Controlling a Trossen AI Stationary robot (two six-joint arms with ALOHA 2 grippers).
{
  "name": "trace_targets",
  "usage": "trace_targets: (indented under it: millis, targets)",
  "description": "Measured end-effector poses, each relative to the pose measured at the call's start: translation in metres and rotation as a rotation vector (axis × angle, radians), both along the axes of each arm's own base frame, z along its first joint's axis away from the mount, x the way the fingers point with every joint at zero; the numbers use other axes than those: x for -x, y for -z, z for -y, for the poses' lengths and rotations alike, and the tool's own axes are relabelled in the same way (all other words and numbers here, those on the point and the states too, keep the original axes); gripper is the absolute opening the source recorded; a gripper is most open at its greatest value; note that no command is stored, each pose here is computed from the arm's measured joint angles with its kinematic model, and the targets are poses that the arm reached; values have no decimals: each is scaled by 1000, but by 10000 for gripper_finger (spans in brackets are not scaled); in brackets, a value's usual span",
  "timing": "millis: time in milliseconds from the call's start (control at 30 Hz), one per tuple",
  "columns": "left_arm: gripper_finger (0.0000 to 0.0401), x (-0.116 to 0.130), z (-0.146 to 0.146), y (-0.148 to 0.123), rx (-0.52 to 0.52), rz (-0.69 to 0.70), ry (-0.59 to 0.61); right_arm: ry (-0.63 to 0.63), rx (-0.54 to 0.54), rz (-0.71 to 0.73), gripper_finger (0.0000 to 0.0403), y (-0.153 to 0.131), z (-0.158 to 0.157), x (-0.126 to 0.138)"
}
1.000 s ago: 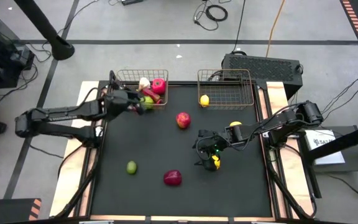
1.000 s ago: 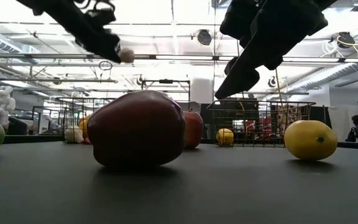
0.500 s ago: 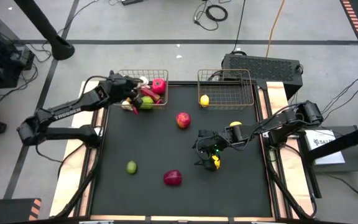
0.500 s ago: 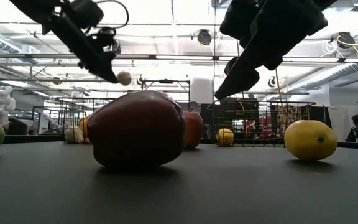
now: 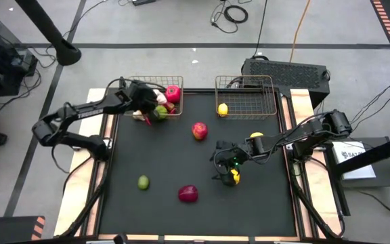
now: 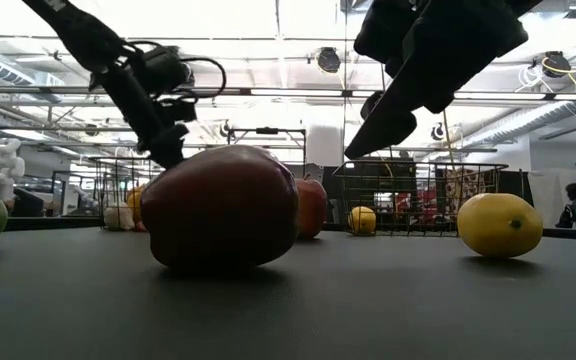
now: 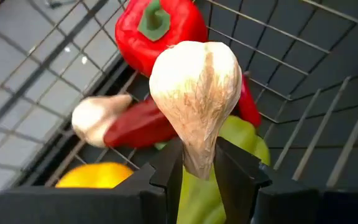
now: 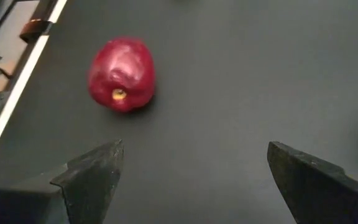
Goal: Sort produce into baskets
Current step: Put the garlic into the left wire basket, then put the top red apple into the right wire basket
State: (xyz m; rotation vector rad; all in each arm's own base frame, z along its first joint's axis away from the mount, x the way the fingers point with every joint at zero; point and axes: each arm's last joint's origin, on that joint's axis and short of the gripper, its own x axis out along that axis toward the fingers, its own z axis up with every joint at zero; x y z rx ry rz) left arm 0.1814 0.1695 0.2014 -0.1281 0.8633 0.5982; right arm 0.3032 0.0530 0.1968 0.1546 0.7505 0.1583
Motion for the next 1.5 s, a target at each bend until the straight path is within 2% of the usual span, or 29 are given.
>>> trace_targets:
  millis: [167,467,767,933,1033,1267,1500]
  targets:
    - [93,-3,-1,8,35,-38,35,22,20,3,384,0,1,0]
    - [96,-8,-6,-4,36,-46,67,19,23,5,384,0,1,0]
    - [174,-11,-10,-20,-2,-78,101,12,30,8,384,0,1,0]
    - [181,-15,-14,-35,-65,-79,52,12,30,8,384,0,1,0]
    - [182,-18,-12,-55,-89,-13,24,9,32,9,384,0,1,0]
    - [182,-24,28,-101,-88,191,39,8,34,9,384,0,1,0]
    - [182,-39,81,-115,10,332,148,103,9,48,384,-3,3,-4]
